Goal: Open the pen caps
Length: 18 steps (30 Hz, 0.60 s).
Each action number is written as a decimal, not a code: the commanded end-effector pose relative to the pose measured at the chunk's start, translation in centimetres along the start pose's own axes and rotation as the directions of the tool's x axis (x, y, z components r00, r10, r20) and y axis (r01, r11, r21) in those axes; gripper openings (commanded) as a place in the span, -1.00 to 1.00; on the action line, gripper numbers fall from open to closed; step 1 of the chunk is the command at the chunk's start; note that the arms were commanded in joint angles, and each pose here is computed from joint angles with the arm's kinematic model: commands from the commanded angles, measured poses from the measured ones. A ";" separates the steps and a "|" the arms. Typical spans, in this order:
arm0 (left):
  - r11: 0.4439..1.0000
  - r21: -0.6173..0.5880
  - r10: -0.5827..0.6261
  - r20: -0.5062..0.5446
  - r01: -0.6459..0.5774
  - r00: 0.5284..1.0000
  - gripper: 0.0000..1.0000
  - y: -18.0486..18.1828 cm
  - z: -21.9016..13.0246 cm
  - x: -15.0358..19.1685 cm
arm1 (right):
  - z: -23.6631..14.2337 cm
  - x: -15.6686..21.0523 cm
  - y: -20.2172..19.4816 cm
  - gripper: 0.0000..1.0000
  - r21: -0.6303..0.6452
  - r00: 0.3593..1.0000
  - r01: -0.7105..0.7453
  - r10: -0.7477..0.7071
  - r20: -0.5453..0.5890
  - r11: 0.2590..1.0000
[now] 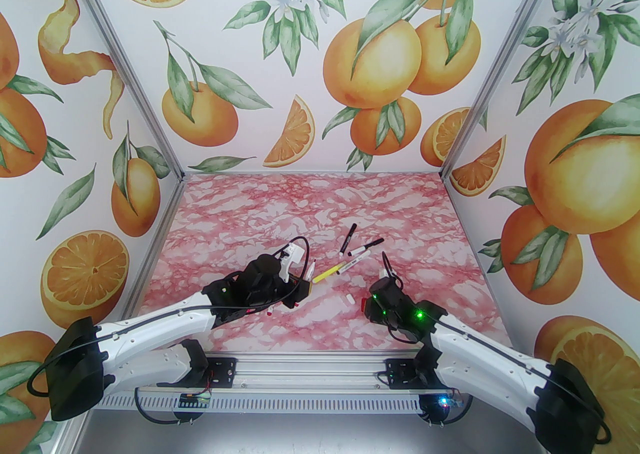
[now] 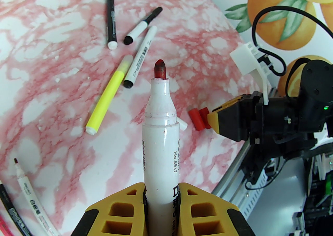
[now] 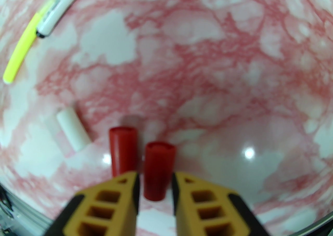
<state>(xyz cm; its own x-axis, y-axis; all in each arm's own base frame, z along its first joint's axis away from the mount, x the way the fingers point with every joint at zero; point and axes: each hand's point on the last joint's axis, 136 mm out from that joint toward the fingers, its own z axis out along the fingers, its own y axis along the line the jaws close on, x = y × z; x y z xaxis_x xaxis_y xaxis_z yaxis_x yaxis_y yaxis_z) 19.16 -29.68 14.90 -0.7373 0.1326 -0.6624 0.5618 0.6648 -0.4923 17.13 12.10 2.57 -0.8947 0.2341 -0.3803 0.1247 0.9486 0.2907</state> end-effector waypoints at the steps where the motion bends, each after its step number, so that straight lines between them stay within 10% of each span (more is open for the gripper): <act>1: 1.000 -0.005 0.002 -0.007 -0.002 1.000 -1.00 0.2 -0.1 0.5 | 0.5 -0.3 0.3 -0.44 -0.005 1.000 0.000 0.000 0.015 1.000; 18: 1.000 -0.005 0.005 -0.012 -0.005 1.000 -1.00 0.4 0.0 0.9 | 1.4 -0.9 2.5 -0.55 -0.053 1.000 0.007 -0.007 -0.003 0.999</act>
<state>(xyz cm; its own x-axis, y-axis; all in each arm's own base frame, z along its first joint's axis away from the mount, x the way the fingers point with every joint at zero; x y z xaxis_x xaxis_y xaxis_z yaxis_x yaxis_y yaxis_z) 19.02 -29.47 14.35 -0.7419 0.1389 -0.6560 0.5581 0.6701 -0.4893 18.52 13.49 1.85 -0.8939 0.2352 -0.3816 0.1188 0.9451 0.3044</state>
